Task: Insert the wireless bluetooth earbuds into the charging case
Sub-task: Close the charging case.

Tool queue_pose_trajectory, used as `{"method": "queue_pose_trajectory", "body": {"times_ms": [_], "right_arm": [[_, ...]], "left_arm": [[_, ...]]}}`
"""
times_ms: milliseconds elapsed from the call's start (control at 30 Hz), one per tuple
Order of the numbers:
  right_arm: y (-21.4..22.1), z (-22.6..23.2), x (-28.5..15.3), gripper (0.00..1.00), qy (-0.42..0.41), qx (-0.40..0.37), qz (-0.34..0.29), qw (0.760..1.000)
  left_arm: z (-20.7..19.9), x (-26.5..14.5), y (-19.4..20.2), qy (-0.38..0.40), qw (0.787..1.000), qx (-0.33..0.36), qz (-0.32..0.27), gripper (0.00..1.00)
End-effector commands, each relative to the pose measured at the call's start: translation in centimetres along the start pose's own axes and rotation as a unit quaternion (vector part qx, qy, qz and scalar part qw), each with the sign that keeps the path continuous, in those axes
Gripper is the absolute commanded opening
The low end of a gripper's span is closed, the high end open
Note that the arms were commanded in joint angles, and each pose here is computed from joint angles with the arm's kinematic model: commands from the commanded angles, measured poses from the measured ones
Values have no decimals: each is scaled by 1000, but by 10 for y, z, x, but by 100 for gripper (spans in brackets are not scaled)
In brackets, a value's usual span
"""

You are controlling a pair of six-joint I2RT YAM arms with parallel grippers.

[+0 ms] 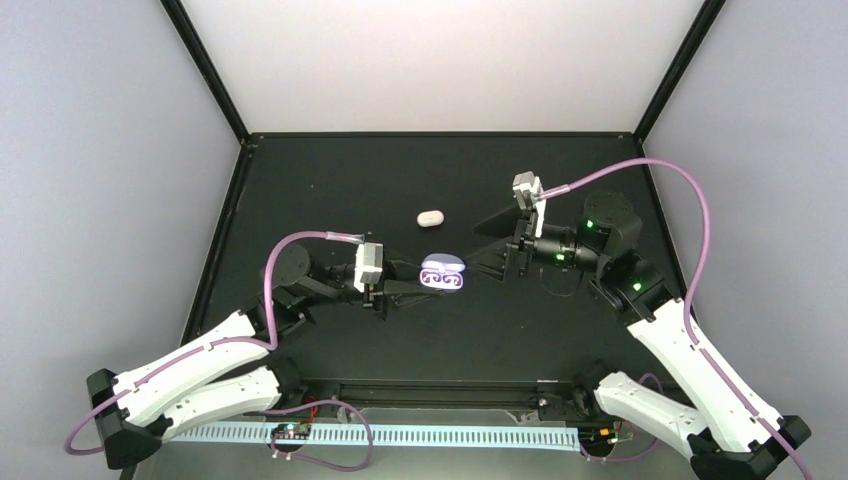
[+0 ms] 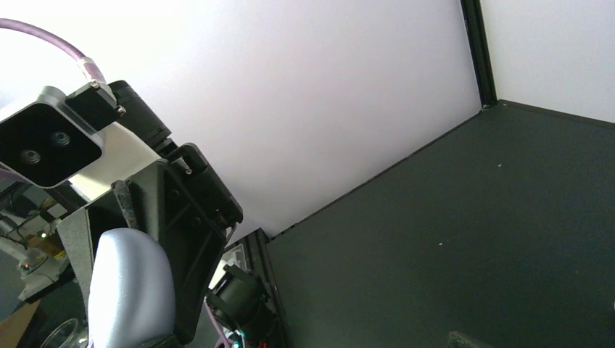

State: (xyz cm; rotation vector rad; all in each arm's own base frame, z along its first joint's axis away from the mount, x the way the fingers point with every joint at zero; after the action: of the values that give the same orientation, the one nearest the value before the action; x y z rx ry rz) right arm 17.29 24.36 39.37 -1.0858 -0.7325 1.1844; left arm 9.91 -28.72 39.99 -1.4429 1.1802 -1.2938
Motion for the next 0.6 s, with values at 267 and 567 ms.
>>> {"method": "queue_pose_trajectory", "body": {"times_ms": [267,567], "right_arm": [[-14,24,-3,96,-43,-25,-12,999],[-20,31,-7,96,-52,-34,-23,998]], "left_arm": [[-10,1,-16,22,999,11,-22,2],[-8,2,-14,19,1000,10,-19,1]]}}
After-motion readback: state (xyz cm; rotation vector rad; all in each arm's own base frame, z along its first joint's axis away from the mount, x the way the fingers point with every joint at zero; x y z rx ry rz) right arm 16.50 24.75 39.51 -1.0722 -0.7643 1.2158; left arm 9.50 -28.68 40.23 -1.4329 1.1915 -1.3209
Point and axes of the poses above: each gripper's point midway between its finger pads, its own x axis out along the fingers, its own z axis along the line the jaws close on, y = z × x, the point moved 1 cm from there along -x, back along the fingers, and after that the axes turned 7 degrees about -x, right-handed, at the moved point
